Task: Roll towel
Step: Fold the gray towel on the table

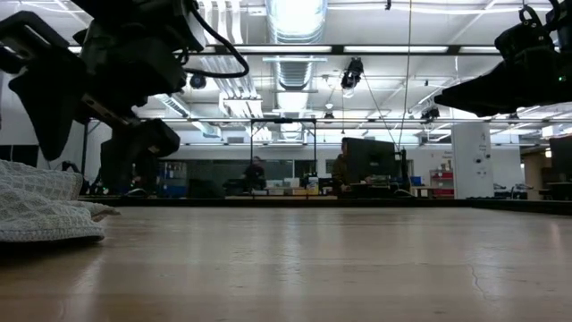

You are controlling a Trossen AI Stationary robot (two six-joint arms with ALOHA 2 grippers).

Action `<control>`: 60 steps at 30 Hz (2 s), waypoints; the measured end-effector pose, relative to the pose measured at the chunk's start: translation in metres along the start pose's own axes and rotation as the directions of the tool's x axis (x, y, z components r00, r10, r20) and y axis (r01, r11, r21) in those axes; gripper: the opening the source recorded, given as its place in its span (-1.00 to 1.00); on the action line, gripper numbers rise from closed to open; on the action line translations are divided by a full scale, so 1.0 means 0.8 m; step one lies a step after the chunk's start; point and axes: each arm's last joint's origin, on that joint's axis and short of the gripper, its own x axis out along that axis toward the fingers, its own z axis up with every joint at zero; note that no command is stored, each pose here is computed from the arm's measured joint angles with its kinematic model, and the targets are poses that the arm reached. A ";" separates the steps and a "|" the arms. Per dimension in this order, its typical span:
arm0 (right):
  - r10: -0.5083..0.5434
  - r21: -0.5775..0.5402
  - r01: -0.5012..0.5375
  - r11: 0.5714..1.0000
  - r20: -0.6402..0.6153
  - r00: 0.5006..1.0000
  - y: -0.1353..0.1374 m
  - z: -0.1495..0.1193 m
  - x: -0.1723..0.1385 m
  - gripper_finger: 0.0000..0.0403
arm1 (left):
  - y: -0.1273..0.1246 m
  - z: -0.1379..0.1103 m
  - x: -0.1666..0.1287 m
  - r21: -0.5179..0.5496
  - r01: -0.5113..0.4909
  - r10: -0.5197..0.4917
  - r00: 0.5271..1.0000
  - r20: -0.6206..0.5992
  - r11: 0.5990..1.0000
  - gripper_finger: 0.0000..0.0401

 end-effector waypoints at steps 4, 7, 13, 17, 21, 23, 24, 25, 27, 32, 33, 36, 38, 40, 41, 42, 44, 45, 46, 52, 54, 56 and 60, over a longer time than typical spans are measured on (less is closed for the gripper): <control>0.001 0.000 -0.001 1.000 0.000 1.000 0.000 0.000 0.000 0.43 | 0.000 0.005 0.000 -0.118 0.000 0.004 0.999 0.034 0.993 0.29; 0.000 0.000 0.000 1.000 0.000 1.000 0.000 0.000 0.000 0.43 | 0.000 0.006 0.000 -0.193 0.001 0.008 0.999 0.049 0.981 0.29; 0.001 0.000 -0.001 1.000 0.000 1.000 0.000 0.000 0.000 0.43 | -0.001 0.008 0.000 -0.317 0.012 0.007 0.998 0.059 0.948 0.29; 0.000 0.000 0.000 1.000 0.000 1.000 0.000 0.000 0.000 0.43 | -0.002 0.008 0.000 -0.372 0.022 0.000 0.998 0.058 0.928 0.29; 0.000 0.000 0.000 1.000 0.000 1.000 0.000 0.000 0.000 0.43 | -0.003 0.007 0.000 -0.345 0.051 -0.036 0.998 0.052 0.937 0.29; 0.000 0.000 0.000 1.000 0.000 1.000 0.000 0.000 0.000 0.43 | -0.005 0.005 0.001 -0.292 0.094 -0.085 0.995 0.043 0.952 0.29; 0.000 0.000 0.000 1.000 0.000 1.000 0.000 0.000 0.000 0.43 | -0.006 0.004 0.002 -0.263 0.113 -0.107 0.994 0.037 0.958 0.29; 0.000 0.000 0.000 1.000 0.000 1.000 0.000 0.000 0.000 0.43 | -0.007 0.003 0.002 -0.230 0.128 -0.123 0.992 0.033 0.965 0.29; 0.000 0.000 0.000 1.000 0.000 1.000 0.000 0.000 0.000 0.43 | -0.009 0.003 0.002 -0.162 0.144 -0.141 0.990 0.031 0.976 0.29; 0.000 0.000 0.000 1.000 0.000 1.000 0.000 0.000 0.000 0.43 | -0.010 0.003 0.003 0.004 0.143 -0.143 0.989 0.029 0.990 0.29; 0.000 0.000 0.000 1.000 0.000 1.000 0.000 0.000 0.000 0.43 | -0.010 0.003 0.003 0.030 0.142 -0.143 0.989 0.029 0.989 0.29; 0.000 0.000 0.000 1.000 0.000 1.000 0.000 0.000 0.000 0.43 | -0.010 0.003 0.003 0.061 0.136 -0.138 0.990 0.030 0.989 0.29; 0.000 0.000 0.000 1.000 0.000 1.000 0.000 0.000 0.000 0.43 | -0.009 0.003 0.003 0.028 0.121 -0.121 0.992 0.029 0.992 0.29; 0.000 0.000 0.000 1.000 0.000 1.000 0.000 0.000 0.000 0.43 | -0.009 0.003 0.003 -0.010 0.110 -0.109 0.994 0.030 0.994 0.29; 0.000 0.000 0.000 1.000 0.000 1.000 0.000 0.000 0.000 0.43 | -0.009 0.004 0.003 -0.017 0.106 -0.106 0.994 0.031 0.994 0.29; 0.000 0.000 0.000 1.000 0.000 1.000 0.000 0.000 0.000 0.43 | -0.009 0.004 0.003 -0.018 0.106 -0.105 0.994 0.034 0.994 0.29; 0.000 0.000 0.000 1.000 0.000 1.000 0.000 0.000 0.000 0.43 | -0.009 0.006 0.003 -0.012 0.099 -0.098 0.994 0.051 0.995 0.29; 0.001 0.000 -0.001 1.000 0.000 1.000 0.000 0.000 0.000 0.43 | -0.008 0.008 0.003 -0.012 0.094 -0.093 0.994 0.061 0.996 0.29; 0.000 0.000 0.000 1.000 0.000 1.000 0.000 0.000 0.000 0.43 | -0.008 0.010 0.003 -0.014 0.085 -0.084 0.994 0.075 0.996 0.29; 0.000 0.000 0.000 1.000 0.000 1.000 0.000 0.000 0.000 0.43 | -0.004 0.017 0.003 -0.063 -0.007 0.015 0.991 0.134 0.998 0.29; 0.000 0.000 0.000 1.000 0.000 1.000 0.000 0.000 0.000 0.43 | -0.004 0.017 0.003 -0.067 -0.018 0.027 0.991 0.133 0.998 0.29; 0.000 0.000 0.000 1.000 0.000 1.000 0.000 0.000 0.000 0.43 | -0.003 0.015 0.004 -0.067 -0.021 0.029 0.991 0.128 0.998 0.29; 0.000 0.000 0.000 1.000 0.000 1.000 0.000 0.000 0.000 0.43 | 0.000 0.004 0.011 -0.087 -0.018 0.027 0.995 0.100 0.996 0.29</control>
